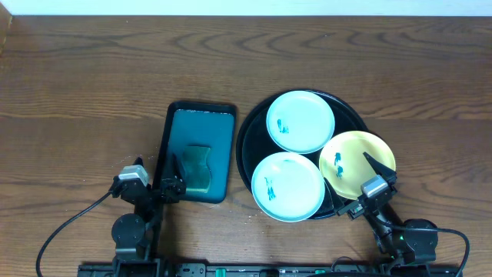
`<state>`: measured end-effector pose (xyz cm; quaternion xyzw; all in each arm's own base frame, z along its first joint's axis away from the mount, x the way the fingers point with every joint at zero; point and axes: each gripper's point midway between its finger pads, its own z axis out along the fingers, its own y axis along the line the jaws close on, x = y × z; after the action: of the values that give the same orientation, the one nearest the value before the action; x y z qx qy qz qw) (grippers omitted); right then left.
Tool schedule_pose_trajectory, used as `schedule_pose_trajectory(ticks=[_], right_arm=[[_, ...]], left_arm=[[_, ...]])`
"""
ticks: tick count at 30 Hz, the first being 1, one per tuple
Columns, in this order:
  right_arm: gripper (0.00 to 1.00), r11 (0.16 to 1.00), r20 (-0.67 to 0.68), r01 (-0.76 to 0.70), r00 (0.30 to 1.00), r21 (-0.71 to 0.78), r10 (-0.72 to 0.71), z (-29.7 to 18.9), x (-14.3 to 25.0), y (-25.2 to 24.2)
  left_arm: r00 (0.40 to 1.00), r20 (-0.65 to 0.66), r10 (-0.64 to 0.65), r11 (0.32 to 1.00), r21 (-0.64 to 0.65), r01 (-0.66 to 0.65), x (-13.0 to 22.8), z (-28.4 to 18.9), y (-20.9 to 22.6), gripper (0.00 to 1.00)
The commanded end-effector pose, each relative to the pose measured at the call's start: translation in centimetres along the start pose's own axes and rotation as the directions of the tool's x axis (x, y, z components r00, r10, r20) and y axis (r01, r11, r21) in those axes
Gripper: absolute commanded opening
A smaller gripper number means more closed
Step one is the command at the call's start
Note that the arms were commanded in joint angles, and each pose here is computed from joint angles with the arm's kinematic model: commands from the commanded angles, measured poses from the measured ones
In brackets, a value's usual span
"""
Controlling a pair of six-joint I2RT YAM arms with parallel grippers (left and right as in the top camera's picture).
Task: Clean dirty plates on tray and stack at the side
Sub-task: 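Reach left gripper into the sink tray and grasp the green sponge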
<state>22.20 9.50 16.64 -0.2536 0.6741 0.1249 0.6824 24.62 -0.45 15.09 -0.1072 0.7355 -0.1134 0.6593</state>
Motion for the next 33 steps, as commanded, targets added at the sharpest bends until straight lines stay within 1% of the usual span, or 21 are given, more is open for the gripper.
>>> schedule_pose_trajectory(ticks=[1, 3, 6, 7, 9, 12, 13, 14, 17, 20, 21, 23, 25, 26, 27, 31, 32, 33], right_arm=[[0.99, 1.000, 0.000, 0.010, 1.000, 0.001, -0.010, 0.0, 0.1, -0.1], [0.99, 1.000, 0.031, -0.017, 0.999, 0.006, 0.017, 0.0, -0.9, -0.2], [0.99, 0.998, 0.071, -0.054, 0.996, 0.011, 0.054, -0.4, -3.3, -0.5], [0.99, 0.998, 0.079, -0.054, 0.995, 0.012, 0.053, -0.6, -5.0, -0.8], [0.99, 0.998, 0.065, -0.060, 0.996, 0.013, 0.059, -0.7, -6.7, -1.1], [0.99, 0.996, 0.006, -0.091, 0.996, 0.005, 0.091, -0.1, -9.1, -1.9], [0.99, 0.994, -0.025, -0.108, 0.994, -0.002, 0.108, 0.3, -9.9, -2.2], [0.99, 0.990, -0.095, -0.143, 0.985, -0.010, 0.142, 1.4, -11.1, -2.9], [0.99, 0.977, -0.223, -0.211, 0.954, -0.024, 0.200, 3.4, -12.5, -4.0], [0.99, 0.960, -0.354, -0.279, 0.900, -0.018, 0.255, 5.1, -12.9, -4.9], [0.99, 0.952, -0.405, -0.306, 0.872, -0.013, 0.275, 5.7, -12.9, -5.2], [0.99, 0.939, -0.474, -0.343, 0.827, -0.002, 0.301, 6.7, -12.5, -5.7], [0.99, 0.930, -0.518, -0.369, 0.794, 0.004, 0.317, 7.7, -12.2, -6.1], [0.99, 0.919, -0.536, -0.394, 0.779, -0.014, 0.325, 8.5, -12.0, -5.9], [0.99, 0.912, -0.546, -0.409, 0.770, -0.027, 0.329, 8.9, -11.8, -5.8], [0.99, 0.878, -0.597, -0.475, 0.722, -0.061, 0.349, 9.3, -10.4, -4.6], [0.99, 0.870, -0.604, -0.488, 0.715, -0.071, 0.352, 9.3, -10.3, -4.3], [0.99, 0.865, -0.607, -0.496, 0.712, -0.078, 0.354, 9.2, -10.3, -4.1]], left_arm=[[0.996, -0.044, -0.080, 0.995, 0.055, 0.082, 1.0, 0.0, -0.9, 0.84], [0.996, -0.003, -0.086, 0.989, 0.124, 0.086, -0.6, -0.2, -2.2, 0.84], [0.994, 0.066, -0.081, 0.987, 0.147, 0.071, -3.4, -0.7, -3.1, 0.84], [0.994, 0.086, -0.073, 0.986, 0.153, 0.059, -5.1, -1.1, -3.6, 0.84], [0.995, 0.066, -0.073, 0.987, 0.146, 0.062, -6.4, -1.3, -4.1, 0.84], [0.997, -0.026, -0.075, 0.990, 0.116, 0.077, -7.7, -1.2, -4.6, 0.84], [0.994, -0.078, -0.077, 0.992, 0.095, 0.084, -8.1, -1.0, -4.7, 0.84], [0.982, -0.171, -0.083, 0.994, 0.057, 0.094, -8.8, -0.6, -5.0, 0.84], [0.945, -0.313, -0.099, 0.995, -0.007, 0.102, -9.6, 0.2, -5.2, 0.84], [0.881, -0.456, -0.124, 0.992, -0.075, 0.101, -9.9, 0.9, -5.3, 0.84], [0.859, -0.494, -0.132, 0.991, -0.095, 0.098, -9.8, 1.0, -5.2, 0.84], [0.803, -0.576, -0.153, 0.986, -0.138, 0.089, -9.3, 1.4, -5.1, 0.84], [0.762, -0.631, -0.144, 0.987, -0.151, 0.062, -8.7, 1.8, -4.9, 0.84], [0.732, -0.663, -0.155, 0.984, -0.168, 0.056, -8.0, 2.2, -4.6, 0.84], [0.715, -0.676, -0.176, 0.981, -0.182, 0.070, -7.4, 2.4, -4.6, 0.84], [0.599, -0.775, -0.202, 0.979, -0.136, 0.154, -4.7, 2.7, -6.3, 0.84], [0.575, -0.793, -0.200, 0.979, -0.139, 0.149, -4.0, 2.7, -6.4, 0.84], [0.537, -0.825, -0.176, 0.984, -0.129, 0.124, -2.8, 2.7, -6.5, 0.83]])
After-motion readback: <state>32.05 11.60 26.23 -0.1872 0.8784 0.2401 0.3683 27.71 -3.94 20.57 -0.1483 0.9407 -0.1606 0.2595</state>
